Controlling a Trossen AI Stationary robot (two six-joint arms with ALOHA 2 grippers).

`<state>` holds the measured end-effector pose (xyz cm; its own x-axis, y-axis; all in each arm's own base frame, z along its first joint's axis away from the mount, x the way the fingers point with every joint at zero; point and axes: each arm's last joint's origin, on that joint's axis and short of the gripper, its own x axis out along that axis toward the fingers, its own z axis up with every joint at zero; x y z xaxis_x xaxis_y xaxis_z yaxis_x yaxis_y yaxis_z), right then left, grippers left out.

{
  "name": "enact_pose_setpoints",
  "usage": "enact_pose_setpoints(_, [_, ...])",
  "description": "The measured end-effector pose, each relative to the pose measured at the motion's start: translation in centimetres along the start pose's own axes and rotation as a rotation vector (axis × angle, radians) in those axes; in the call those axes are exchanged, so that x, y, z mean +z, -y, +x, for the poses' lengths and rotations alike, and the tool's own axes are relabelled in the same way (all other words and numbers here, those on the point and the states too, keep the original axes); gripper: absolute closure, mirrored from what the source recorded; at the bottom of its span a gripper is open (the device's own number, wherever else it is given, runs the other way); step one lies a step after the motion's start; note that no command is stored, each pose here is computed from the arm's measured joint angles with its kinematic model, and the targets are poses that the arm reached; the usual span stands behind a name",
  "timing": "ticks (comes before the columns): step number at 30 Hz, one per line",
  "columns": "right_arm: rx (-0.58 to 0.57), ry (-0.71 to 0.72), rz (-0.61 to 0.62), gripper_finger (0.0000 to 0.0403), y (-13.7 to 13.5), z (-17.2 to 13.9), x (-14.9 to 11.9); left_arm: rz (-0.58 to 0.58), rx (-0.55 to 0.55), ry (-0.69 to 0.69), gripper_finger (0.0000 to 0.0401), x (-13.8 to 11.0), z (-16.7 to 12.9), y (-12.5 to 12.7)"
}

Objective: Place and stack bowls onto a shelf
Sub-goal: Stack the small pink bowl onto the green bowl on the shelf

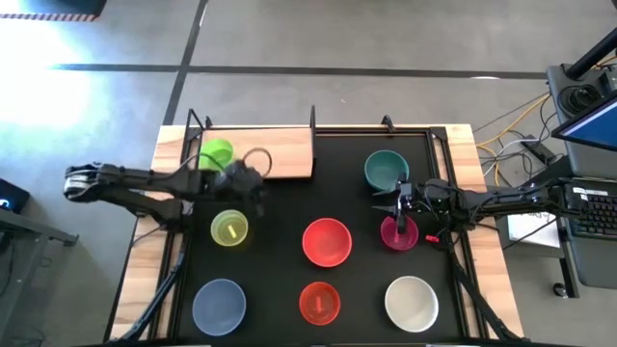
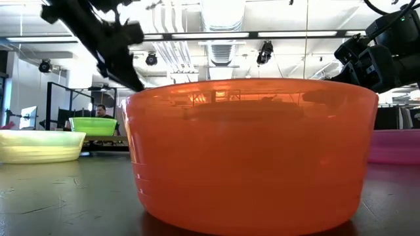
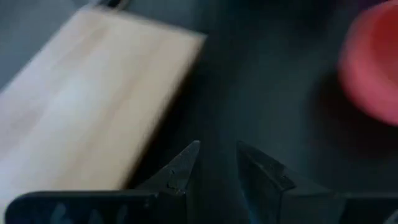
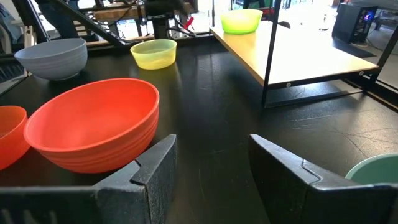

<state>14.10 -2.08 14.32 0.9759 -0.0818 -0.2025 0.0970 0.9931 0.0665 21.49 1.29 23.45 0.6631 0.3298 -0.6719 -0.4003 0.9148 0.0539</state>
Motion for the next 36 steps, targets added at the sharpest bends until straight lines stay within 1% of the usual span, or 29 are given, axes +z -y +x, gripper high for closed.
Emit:
enact_pose_setpoints(2, [0.0, 0.0, 0.0, 0.0216, 0.0, 0.0, 0.0, 0.026, -0.066, 0.048, 0.0318, 0.1, -0.4, 1.6])
enact_pose_setpoints(4, [0.0, 0.0, 0.0, 0.0216, 0.0, 0.0, 0.0, 0.056, -0.108, 0.079, 0.0318, 0.0, -0.9, 3.0])
enact_pose_setpoints(7, [0.0, 0.0, 0.0, 0.0216, 0.0, 0.0, 0.0, 0.072, -0.111, 0.116, 0.0318, -0.3, -1.4, 4.4])
enact_pose_setpoints(10, [0.0, 0.0, 0.0, 0.0216, 0.0, 0.0, 0.0, 0.05, -0.09, 0.128, 0.0318, -0.6, -1.7, 5.1])
enact_pose_setpoints(15, [0.0, 0.001, 0.0, 0.0216, 0.0, 0.0, 0.0, -0.001, -0.121, 0.125, 0.0318, -1.1, -1.8, 6.0])
enact_pose_setpoints(20, [-0.001, 0.0, -0.009, 0.0216, 0.0, 0.0, 0.0, -0.001, -0.135, 0.098, 0.0318, -1.7, -1.5, 6.8])
enact_pose_setpoints(24, [-0.025, 0.003, -0.01, 0.0216, 0.1, 0.0, 0.0, -0.015, -0.139, 0.09, 0.0318, -1.8, -1.1, 7.3])
enact_pose_setpoints(26, [-0.025, 0.002, 0.011, 0.0216, 0.1, 0.0, 0.0, -0.016, -0.139, 0.089, 0.0318, -1.9, -0.9, 7.5])
enact_pose_setpoints(30, [-0.025, 0.005, 0.105, 0.0216, 0.1, 0.0, 0.0, -0.019, -0.141, 0.098, 0.0318, -1.8, -0.6, 7.7])
enact_pose_setpoints(34, [-0.025, 0.009, 0.115, 0.0216, 0.1, 0.0, 0.1, -0.032, -0.143, 0.123, 0.0318, -1.6, -0.4, 7.9])
enact_pose_setpoints(36, [-0.025, 0.01, 0.143, 0.0216, 0.1, 0.0, 0.1, -0.036, -0.147, 0.129, 0.0318, -1.5, -0.4, 7.9])
